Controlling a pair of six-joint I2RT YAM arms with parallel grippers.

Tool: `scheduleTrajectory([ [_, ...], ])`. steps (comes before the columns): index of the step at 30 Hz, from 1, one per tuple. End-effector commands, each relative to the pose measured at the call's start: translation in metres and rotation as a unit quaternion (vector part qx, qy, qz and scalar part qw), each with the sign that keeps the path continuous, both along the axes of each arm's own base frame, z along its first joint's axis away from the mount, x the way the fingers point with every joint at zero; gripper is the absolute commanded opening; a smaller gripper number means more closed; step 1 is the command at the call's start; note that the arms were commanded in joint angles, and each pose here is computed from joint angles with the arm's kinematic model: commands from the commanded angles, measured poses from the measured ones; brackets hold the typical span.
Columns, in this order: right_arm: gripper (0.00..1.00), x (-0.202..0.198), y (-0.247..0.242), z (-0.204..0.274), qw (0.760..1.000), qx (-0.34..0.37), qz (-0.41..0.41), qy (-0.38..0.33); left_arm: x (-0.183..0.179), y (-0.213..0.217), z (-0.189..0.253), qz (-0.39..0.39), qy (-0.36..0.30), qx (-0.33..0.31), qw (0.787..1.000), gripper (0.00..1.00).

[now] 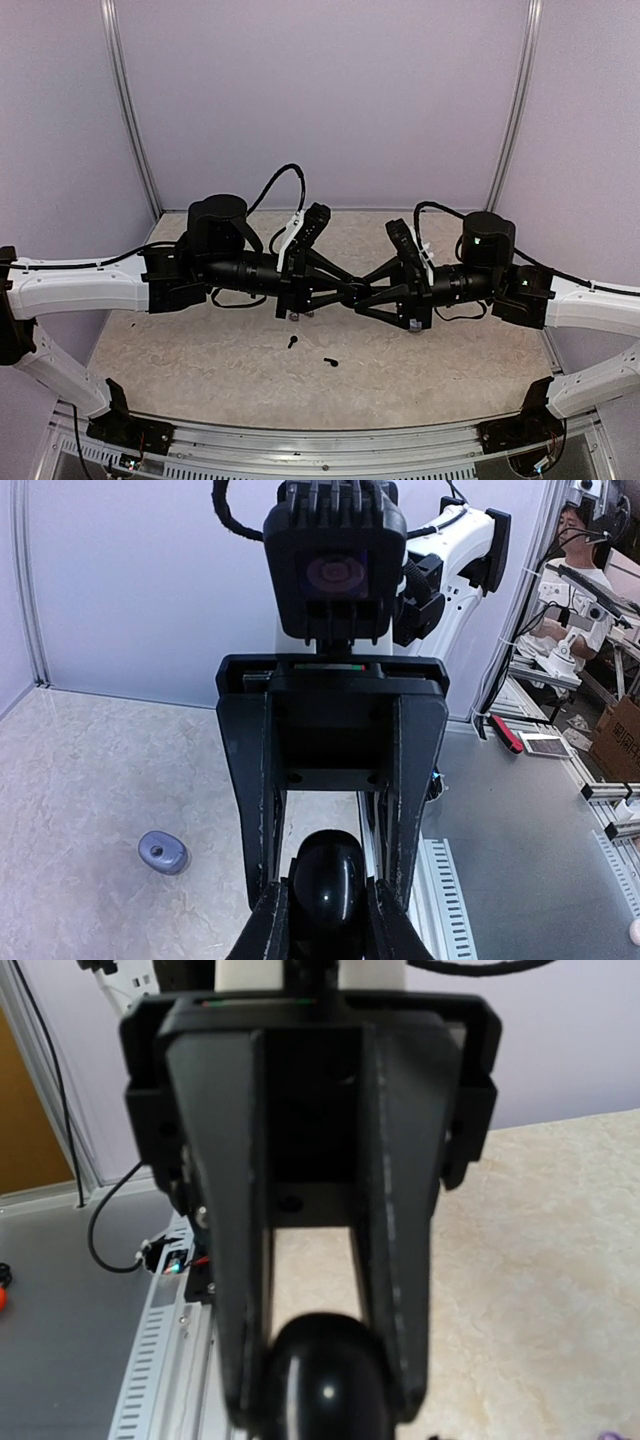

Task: Insert the wireless bluetooth earbuds into the charging case
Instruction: Pass from the left arm to the right

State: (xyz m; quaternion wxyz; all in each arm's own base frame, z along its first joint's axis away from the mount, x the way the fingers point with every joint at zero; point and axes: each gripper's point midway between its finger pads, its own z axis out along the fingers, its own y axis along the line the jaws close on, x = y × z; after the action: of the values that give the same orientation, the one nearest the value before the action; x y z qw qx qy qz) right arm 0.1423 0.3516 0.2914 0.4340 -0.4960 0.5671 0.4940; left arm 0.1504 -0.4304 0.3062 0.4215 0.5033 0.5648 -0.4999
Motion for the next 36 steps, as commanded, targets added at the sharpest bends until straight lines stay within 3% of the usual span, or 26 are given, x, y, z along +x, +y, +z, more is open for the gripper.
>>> scheduleTrajectory([
  [1,0.46,0.001,0.001,0.003,1.0,0.003,0.004,0.005,0.0,-0.003,0.019,-0.004,-0.016,-0.024,1.0,0.06],
  [17,0.28,-0.002,0.002,0.0,1.0,0.001,0.016,0.008,0.001,-0.001,0.021,0.004,-0.017,-0.027,0.999,0.05],
  [22,0.35,-0.001,0.002,-0.003,1.0,-0.003,0.015,0.012,0.001,-0.001,0.023,0.003,-0.018,-0.029,0.999,0.05],
  [30,0.23,-0.002,0.002,-0.005,1.0,-0.004,0.015,0.011,0.002,-0.002,0.02,0.003,-0.016,-0.024,1.0,0.05],
  [32,0.2,-0.002,0.002,-0.004,1.0,-0.004,0.016,0.009,0.003,-0.001,0.019,0.008,-0.015,-0.023,1.0,0.12],
  [36,0.14,-0.001,0.001,-0.002,1.0,-0.004,0.012,0.003,0.004,0.001,0.021,0.014,-0.012,-0.021,1.0,0.43],
])
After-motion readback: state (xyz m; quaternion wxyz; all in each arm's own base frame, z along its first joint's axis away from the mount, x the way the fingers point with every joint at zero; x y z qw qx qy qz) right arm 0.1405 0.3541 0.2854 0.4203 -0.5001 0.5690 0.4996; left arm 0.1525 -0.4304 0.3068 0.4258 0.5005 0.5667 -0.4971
